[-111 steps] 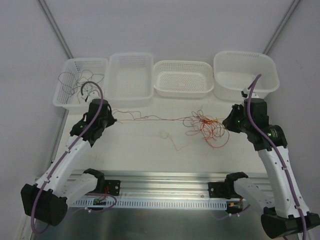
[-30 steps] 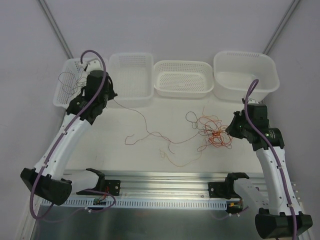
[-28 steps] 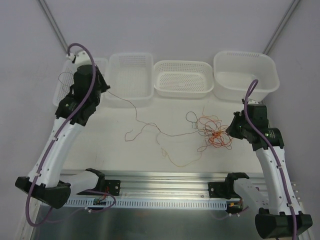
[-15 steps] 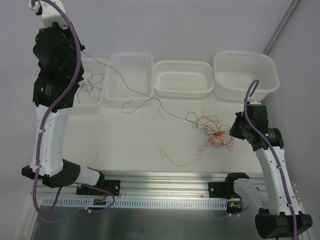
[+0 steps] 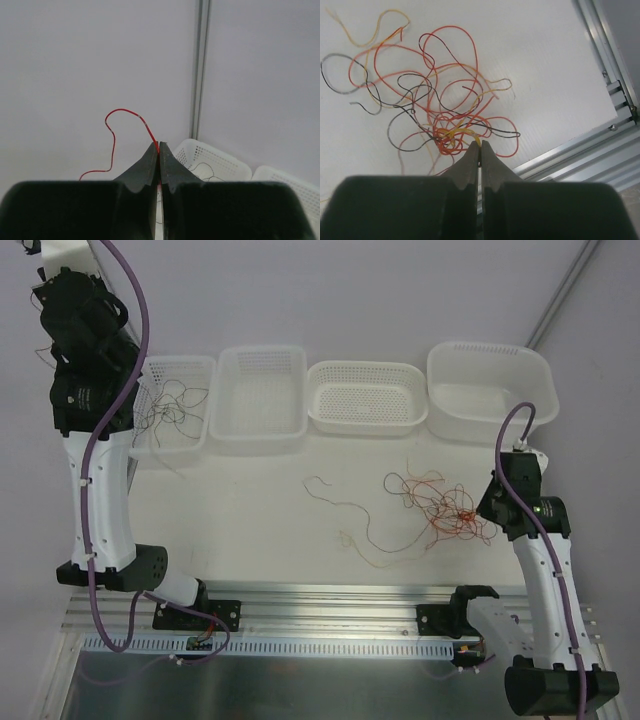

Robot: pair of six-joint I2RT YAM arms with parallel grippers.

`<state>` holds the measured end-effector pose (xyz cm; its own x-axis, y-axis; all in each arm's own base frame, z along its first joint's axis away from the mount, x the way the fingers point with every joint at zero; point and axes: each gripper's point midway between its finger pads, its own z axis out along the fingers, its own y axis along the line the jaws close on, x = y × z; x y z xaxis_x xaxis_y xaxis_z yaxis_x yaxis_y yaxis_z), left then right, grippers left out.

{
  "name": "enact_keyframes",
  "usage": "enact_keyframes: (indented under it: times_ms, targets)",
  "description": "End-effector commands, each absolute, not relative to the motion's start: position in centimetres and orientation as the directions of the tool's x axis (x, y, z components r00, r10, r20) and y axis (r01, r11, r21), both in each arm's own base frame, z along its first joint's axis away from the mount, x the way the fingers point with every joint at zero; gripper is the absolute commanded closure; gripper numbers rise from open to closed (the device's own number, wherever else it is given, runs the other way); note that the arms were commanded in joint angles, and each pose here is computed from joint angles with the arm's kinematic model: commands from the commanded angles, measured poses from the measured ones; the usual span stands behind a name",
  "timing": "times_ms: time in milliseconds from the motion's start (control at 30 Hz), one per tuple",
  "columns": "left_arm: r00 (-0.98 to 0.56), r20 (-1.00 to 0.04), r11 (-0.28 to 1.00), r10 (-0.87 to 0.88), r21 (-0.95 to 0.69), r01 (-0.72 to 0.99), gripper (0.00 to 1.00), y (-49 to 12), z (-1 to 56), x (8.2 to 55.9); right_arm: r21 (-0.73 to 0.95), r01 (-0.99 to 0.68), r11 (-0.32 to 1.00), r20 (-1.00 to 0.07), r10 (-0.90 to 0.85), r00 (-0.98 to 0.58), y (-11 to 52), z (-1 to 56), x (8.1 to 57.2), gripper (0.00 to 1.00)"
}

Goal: Untangle the cables

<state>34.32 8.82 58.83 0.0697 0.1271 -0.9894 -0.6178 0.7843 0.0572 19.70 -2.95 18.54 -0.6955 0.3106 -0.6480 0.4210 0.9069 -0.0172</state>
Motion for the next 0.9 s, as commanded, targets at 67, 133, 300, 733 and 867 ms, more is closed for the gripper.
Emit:
enact_keyframes:
  times_ms: [67, 133, 300, 733, 867]
  targets:
    - [0.079, -0.988, 0.787, 0.129, 0.054, -0.614, 1.0, 9.9, 58.5, 34.7, 0.058, 0.511, 0.858, -0.682, 0.408, -0.607, -4.1, 21.0, 20.3, 0.99]
    - [0.095, -0.989, 0.845, 0.113, 0.045, -0.533, 1.0, 8.4, 58.2, 36.2, 0.102, 0.462, 0.881, -0.672, 0.404, -0.621, -3.0, 21.2, 21.5, 0.99]
    - [0.111, -0.993, 0.946, 0.035, -0.003, -0.324, 1.0, 4.4, 56.8, 39.3, 0.295, 0.251, 0.922, -0.601, 0.384, -0.701, 2.4, 20.9, 23.8, 0.99]
    - [0.237, -0.968, 0.982, -0.079, -0.117, -0.148, 1.0, 1.0, 59.6, 44.6, 0.342, -0.085, 0.936, -0.539, 0.122, -0.833, 11.0, 18.3, 24.2, 0.95]
    - [0.245, -0.963, 0.987, -0.116, -0.138, -0.078, 1.0, -0.4, 58.5, 48.0, 0.359, -0.11, 0.927, -0.522, 0.102, -0.847, 11.9, 17.7, 23.9, 0.94]
